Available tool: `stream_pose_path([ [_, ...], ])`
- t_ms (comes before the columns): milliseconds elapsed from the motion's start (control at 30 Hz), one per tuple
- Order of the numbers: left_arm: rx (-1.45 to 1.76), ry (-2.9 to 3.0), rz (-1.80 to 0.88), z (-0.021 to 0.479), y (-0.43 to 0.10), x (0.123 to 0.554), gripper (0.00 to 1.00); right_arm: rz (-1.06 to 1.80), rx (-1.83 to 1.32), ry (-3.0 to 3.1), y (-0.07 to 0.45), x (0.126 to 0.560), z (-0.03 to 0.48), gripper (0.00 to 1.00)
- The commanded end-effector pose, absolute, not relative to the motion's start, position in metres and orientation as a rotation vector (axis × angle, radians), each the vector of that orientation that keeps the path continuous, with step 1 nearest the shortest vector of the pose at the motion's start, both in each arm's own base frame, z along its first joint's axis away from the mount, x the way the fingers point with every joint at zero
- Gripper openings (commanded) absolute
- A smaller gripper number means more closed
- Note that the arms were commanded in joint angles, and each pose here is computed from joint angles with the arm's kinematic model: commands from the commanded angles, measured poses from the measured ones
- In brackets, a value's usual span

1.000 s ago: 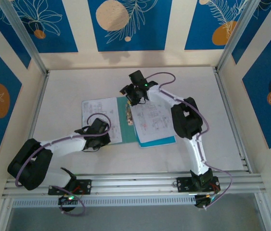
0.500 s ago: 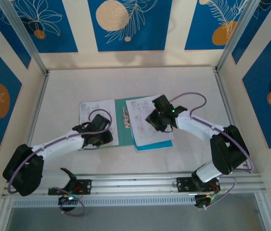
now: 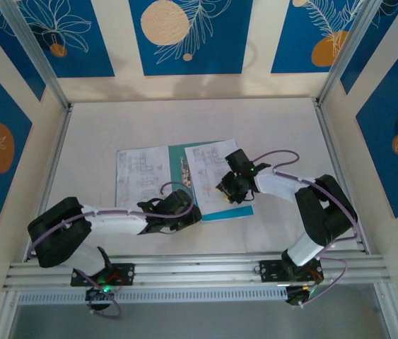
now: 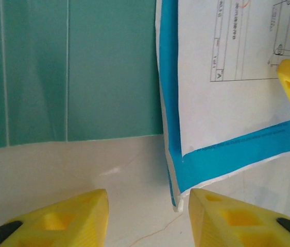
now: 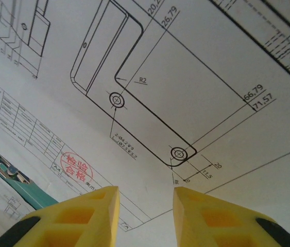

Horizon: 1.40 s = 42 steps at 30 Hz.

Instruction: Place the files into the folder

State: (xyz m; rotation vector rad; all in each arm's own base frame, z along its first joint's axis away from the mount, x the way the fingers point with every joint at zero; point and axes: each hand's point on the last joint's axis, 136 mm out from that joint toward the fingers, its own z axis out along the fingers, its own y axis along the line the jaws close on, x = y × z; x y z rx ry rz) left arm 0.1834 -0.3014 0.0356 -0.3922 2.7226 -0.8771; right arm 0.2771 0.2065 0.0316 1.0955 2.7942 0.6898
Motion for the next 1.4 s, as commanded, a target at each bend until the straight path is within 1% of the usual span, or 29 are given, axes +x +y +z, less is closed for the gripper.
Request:
stream_pose_path([
  [0, -0.511, 2.659, -0.906, 0.040, -0.307, 0.190, 0.46, 0.719, 1.178, 2.794, 0.208, 0.277, 0.027, 0.34],
  [300, -0.533, 2.602, -1.061, 0.041, -0.334, 0.194, 0.47, 0.701, 1.256, 2.791, 0.209, 0.277, 0.019, 0.34],
  [500, -0.566, 2.624, -1.033, 0.027, -0.331, 0.192, 0.46, 0.644, 1.284, 2.802, 0.210, 0.275, 0.019, 0.33],
  [767, -0.581, 2.602, -1.037, 0.022, -0.331, 0.195, 0.40, 0.521, 1.336, 2.859, 0.204, 0.254, 0.003, 0.32],
  [933, -0.594, 2.597, -1.045, 0.017, -0.330, 0.195, 0.40, 0.486, 1.326, 2.849, 0.196, 0.244, 0.006, 0.32],
  [1167, -0.599, 2.598, -1.044, 0.014, -0.331, 0.195, 0.40, 0.427, 1.277, 2.872, 0.187, 0.242, 0.007, 0.33],
  [1367, -0.592, 2.607, -1.040, 0.013, -0.332, 0.195, 0.36, 0.449, 1.316, 2.880, 0.189, 0.236, -0.001, 0.33],
])
